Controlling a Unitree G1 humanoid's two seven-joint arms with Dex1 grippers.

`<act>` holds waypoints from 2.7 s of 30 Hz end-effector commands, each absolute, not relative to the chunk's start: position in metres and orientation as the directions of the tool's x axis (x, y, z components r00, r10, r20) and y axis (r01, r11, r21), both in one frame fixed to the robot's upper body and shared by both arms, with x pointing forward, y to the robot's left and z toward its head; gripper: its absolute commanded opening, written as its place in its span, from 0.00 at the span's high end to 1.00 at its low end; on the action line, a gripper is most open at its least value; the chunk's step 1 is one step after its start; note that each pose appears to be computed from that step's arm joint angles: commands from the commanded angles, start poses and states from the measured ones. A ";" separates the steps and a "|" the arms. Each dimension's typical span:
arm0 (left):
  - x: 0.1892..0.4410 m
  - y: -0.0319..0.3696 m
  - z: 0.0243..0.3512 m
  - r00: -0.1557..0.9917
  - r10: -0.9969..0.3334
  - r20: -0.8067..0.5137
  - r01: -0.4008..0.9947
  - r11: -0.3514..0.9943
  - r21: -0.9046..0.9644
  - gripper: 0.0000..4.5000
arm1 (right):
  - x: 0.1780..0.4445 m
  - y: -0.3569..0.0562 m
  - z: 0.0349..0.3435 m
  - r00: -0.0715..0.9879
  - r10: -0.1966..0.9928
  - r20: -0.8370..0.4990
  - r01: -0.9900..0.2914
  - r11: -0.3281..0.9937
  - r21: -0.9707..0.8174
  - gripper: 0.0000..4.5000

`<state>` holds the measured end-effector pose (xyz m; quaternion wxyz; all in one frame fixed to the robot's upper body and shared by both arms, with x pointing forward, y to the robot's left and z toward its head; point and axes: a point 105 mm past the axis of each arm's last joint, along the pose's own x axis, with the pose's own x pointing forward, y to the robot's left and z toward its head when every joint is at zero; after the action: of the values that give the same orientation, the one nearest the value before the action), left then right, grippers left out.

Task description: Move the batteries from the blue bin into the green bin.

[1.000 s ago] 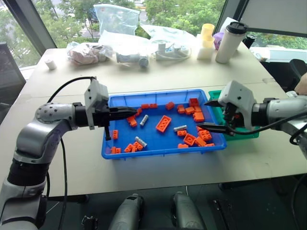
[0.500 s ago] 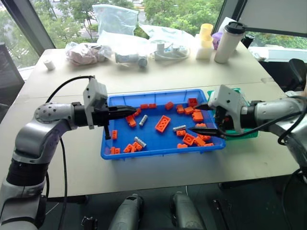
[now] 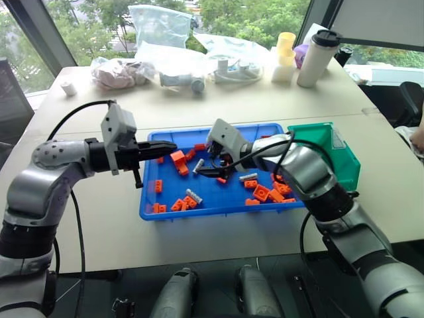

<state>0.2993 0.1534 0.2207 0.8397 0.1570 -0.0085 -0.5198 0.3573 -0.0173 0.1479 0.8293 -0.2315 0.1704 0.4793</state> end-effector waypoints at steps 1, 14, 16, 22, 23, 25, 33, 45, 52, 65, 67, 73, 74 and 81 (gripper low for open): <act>0.293 0.154 0.232 0.469 -0.874 -0.128 0.853 0.410 0.321 1.00 | 0.366 -0.006 0.150 0.508 0.711 -0.486 -0.860 0.449 -0.243 0.11; 0.290 0.153 0.227 0.471 -0.871 -0.137 0.853 0.410 0.323 1.00 | 0.371 0.011 0.128 0.496 0.692 -0.525 -0.858 0.483 -0.174 0.11; 0.291 0.152 0.227 0.469 -0.873 -0.137 0.854 0.408 0.323 1.00 | 0.371 0.014 0.126 0.495 0.690 -0.528 -0.858 0.483 -0.173 0.11; 0.292 0.151 0.225 0.463 -0.876 -0.136 0.856 0.403 0.324 1.00 | 0.372 0.013 0.121 0.497 0.679 -0.541 -0.856 0.486 -0.177 0.29; 0.292 0.151 0.224 0.462 -0.876 -0.136 0.857 0.402 0.323 1.00 | 0.372 0.012 0.122 0.497 0.679 -0.540 -0.856 0.484 -0.181 0.39; 0.292 0.150 0.223 0.460 -0.877 -0.136 0.858 0.400 0.323 1.00 | 0.373 0.010 0.125 0.504 0.677 -0.536 -0.854 0.484 -0.192 0.51; 0.291 0.145 0.221 0.442 -0.887 -0.130 0.866 0.385 0.318 1.00 | 0.380 -0.056 0.213 0.705 0.614 -0.355 -0.708 0.642 -0.295 0.51; 0.298 0.128 0.215 0.366 -0.922 -0.125 0.900 0.316 0.301 1.00 | 0.334 -0.263 0.254 0.922 0.126 -0.365 -0.281 0.868 -0.410 0.51; 0.304 0.122 0.218 0.347 -0.930 -0.122 0.904 0.297 0.309 1.00 | 0.324 -0.269 0.226 0.892 0.137 -0.430 -0.316 0.870 -0.379 0.21; 0.304 0.120 0.221 0.347 -0.929 -0.125 0.901 0.293 0.321 1.00 | 0.314 -0.160 0.242 0.687 0.587 -0.427 -0.722 0.618 -0.312 0.01; 0.304 0.120 0.222 0.350 -0.929 -0.123 0.899 0.296 0.323 1.00 | 0.318 -0.145 0.228 0.638 0.621 -0.454 -0.765 0.578 -0.285 0.01; 0.300 0.121 0.223 0.361 -0.924 -0.124 0.895 0.306 0.325 1.00 | 0.332 -0.136 0.191 0.585 0.604 -0.541 -0.811 0.442 -0.384 0.01; 0.299 0.122 0.222 0.368 -0.921 -0.127 0.892 0.312 0.327 1.00 | 0.338 -0.138 0.185 0.596 0.583 -0.552 -0.803 0.412 -0.432 0.01; 0.295 0.126 0.221 0.395 -0.909 -0.131 0.884 0.337 0.324 1.00 | 0.347 -0.148 0.161 0.581 0.534 -0.614 -0.811 0.313 -0.494 0.01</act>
<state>0.2994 0.1230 0.2057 0.8148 0.1628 -0.0107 -0.5563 0.3453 -0.1478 0.1542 0.8009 -0.3757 0.1917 0.4250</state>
